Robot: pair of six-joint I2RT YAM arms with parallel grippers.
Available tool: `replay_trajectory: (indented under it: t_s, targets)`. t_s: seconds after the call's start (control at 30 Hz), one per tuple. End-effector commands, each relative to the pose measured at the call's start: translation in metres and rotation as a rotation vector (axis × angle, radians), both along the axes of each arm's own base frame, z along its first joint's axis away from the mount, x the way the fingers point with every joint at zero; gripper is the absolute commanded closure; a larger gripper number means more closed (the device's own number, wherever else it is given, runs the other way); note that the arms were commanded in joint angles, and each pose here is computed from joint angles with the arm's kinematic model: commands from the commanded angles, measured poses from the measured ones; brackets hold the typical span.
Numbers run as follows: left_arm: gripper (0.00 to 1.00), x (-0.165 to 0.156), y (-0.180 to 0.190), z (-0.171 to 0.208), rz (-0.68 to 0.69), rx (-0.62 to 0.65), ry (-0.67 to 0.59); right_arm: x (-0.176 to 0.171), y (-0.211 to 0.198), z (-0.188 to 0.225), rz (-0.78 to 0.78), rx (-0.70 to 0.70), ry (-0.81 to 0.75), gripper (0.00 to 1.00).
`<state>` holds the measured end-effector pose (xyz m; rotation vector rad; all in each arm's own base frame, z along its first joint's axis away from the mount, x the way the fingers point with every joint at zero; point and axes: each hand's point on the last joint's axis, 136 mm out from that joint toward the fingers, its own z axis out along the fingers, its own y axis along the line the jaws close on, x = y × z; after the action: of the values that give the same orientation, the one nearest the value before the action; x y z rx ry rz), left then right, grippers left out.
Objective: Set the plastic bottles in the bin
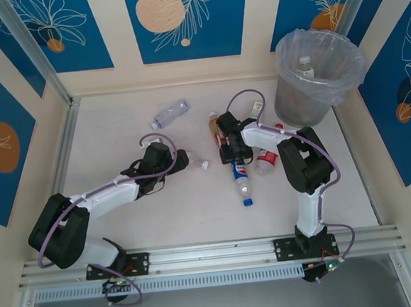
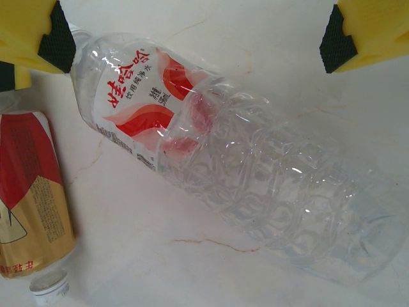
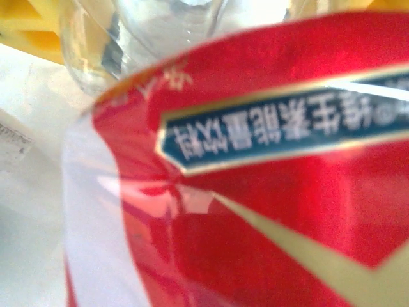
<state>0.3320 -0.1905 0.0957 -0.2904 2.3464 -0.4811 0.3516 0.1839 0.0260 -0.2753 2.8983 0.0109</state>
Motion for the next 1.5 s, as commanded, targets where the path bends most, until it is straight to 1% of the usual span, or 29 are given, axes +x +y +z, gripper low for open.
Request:
replay_trajectory:
  t_s: [0.0,0.53,0.77,0.9,1.03,1.23,1.47]
  targets:
    - [0.0,0.003,0.003,0.007,0.005,0.0,-0.016,0.003,-0.001,0.024,0.011,0.007,-0.073,0.44]
    - [0.0,0.005,0.0,0.01,0.0,-0.009,-0.023,0.01,-0.008,0.077,-0.022,0.084,-0.28,0.48]
    - [0.0,0.007,-0.002,0.01,-0.004,-0.016,-0.017,0.013,-0.009,0.11,-0.036,0.182,-0.385,0.48]
    - [0.01,0.008,-0.005,0.012,-0.01,-0.02,-0.022,0.014,-0.014,0.124,-0.061,0.224,-0.41,0.48]
    - [0.01,0.01,-0.007,0.014,-0.015,-0.026,-0.023,0.016,-0.018,0.14,-0.086,0.299,-0.441,0.48]
    - [0.01,0.011,-0.01,0.015,-0.026,-0.036,-0.023,0.022,-0.034,0.159,-0.155,0.409,-0.466,0.48]
    - [0.0,0.009,-0.011,0.018,-0.028,-0.045,-0.027,0.03,-0.06,0.189,-0.215,0.513,-0.546,0.49]
